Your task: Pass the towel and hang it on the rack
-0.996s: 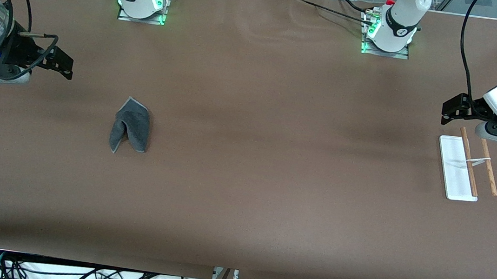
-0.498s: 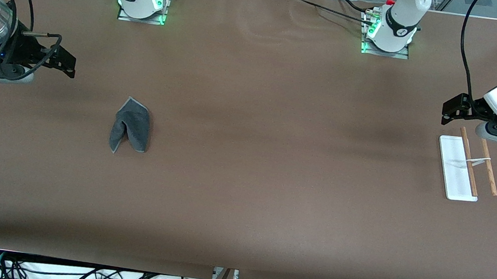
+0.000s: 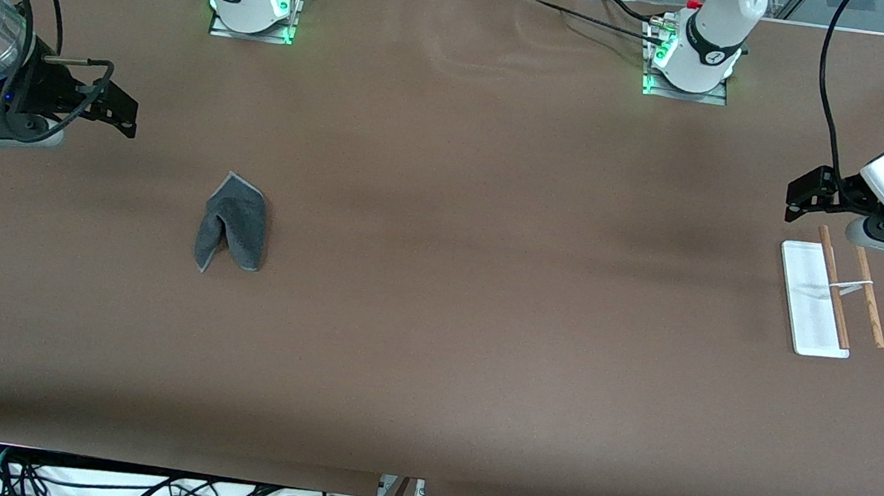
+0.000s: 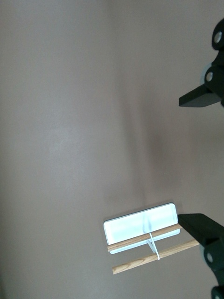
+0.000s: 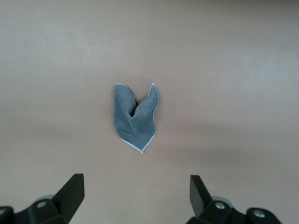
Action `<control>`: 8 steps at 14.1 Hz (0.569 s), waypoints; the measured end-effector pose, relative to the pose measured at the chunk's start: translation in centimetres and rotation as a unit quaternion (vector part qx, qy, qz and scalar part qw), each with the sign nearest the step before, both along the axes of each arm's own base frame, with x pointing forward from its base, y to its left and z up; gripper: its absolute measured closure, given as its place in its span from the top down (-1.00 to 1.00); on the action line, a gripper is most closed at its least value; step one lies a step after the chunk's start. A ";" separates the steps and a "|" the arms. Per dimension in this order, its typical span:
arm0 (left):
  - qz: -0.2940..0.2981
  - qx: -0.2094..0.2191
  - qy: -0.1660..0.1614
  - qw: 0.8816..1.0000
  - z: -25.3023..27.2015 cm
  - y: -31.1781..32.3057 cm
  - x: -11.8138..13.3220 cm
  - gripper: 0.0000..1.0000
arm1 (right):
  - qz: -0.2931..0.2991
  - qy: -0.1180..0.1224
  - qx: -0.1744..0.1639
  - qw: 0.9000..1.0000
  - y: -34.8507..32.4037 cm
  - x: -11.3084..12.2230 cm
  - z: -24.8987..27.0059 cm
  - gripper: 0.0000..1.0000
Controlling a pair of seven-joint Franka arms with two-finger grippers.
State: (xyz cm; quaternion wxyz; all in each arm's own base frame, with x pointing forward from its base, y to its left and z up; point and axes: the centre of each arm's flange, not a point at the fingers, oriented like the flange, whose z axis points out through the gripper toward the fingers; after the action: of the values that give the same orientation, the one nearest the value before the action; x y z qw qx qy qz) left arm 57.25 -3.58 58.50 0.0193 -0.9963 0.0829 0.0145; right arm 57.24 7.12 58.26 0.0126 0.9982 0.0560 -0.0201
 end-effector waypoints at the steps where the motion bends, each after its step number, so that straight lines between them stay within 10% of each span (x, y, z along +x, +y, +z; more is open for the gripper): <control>1: 0.000 0.000 0.000 1.000 0.0 0.0 0.0 1.00 | 0.000 0.000 0.000 1.000 0.0 0.0 0.0 1.00; 8: 0.000 0.000 0.000 1.000 0.0 0.0 0.0 1.00 | 0.006 0.000 0.000 1.000 0.7 -0.1 0.0 1.00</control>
State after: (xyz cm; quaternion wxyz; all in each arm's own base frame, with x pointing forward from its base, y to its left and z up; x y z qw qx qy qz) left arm 57.25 -3.58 58.50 0.0193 -0.9963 0.0829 0.0145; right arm 57.14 7.80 58.24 0.0127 0.9978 0.0616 -0.0205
